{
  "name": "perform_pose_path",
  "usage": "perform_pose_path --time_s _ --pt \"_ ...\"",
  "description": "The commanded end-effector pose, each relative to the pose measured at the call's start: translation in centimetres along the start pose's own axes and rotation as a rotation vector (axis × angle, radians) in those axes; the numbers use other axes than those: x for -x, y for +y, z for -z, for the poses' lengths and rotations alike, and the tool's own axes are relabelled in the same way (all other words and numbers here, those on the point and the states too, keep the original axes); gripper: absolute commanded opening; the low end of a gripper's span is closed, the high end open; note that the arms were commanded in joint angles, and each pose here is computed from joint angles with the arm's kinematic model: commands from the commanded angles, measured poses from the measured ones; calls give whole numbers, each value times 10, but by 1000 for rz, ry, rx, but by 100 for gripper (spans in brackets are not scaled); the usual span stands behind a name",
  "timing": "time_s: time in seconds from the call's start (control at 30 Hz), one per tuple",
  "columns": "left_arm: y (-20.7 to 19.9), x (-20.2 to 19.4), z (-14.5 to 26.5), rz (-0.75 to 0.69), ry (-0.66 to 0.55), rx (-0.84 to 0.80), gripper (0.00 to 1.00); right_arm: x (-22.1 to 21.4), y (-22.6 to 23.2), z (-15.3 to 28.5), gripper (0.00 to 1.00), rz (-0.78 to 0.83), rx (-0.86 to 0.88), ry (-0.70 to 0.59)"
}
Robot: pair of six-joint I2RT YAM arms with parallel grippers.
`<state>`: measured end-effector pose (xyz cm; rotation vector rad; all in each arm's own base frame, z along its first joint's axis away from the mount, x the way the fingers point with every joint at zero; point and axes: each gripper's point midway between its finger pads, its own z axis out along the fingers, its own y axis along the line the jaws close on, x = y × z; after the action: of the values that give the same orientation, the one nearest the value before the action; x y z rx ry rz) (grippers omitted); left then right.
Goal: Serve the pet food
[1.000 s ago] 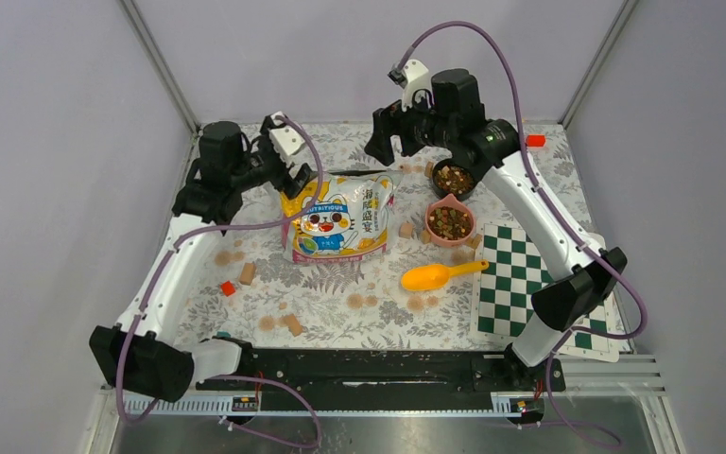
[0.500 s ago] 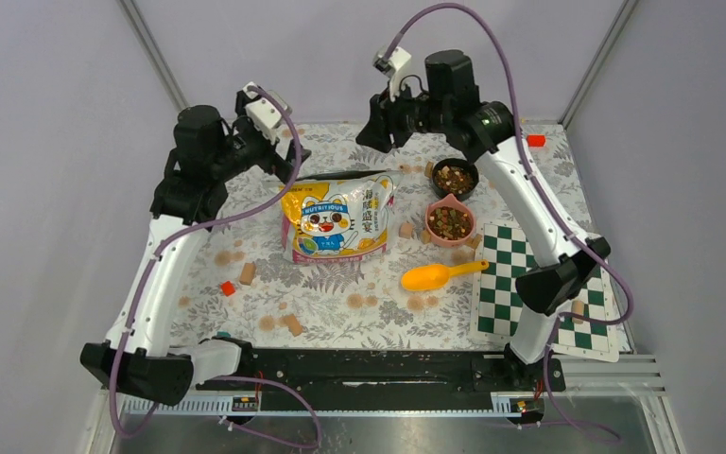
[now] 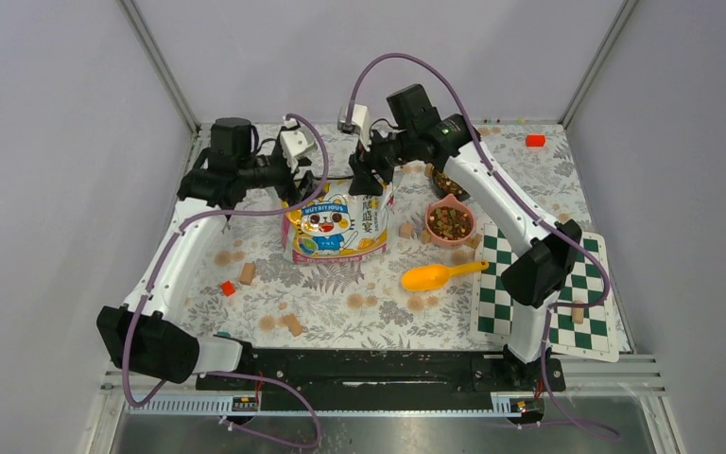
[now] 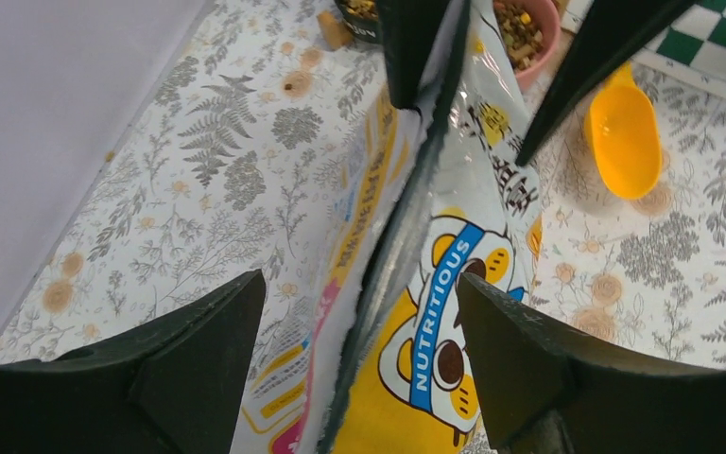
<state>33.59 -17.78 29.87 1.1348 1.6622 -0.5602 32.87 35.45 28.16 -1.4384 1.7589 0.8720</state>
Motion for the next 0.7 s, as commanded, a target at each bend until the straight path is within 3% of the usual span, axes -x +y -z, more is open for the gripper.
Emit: perform_pose_path --time_s 0.0,0.27,0.67 --pt "-9 11 1 -176 -88 -44 73 6 4 3 62 147 0 -12" --pt "3 -3 -2 -247 -46 20 57 16 -8 0 53 244 -100 -89" --pt "8 -1 -1 -283 -50 43 35 20 -15 -3 46 270 -120 -95"
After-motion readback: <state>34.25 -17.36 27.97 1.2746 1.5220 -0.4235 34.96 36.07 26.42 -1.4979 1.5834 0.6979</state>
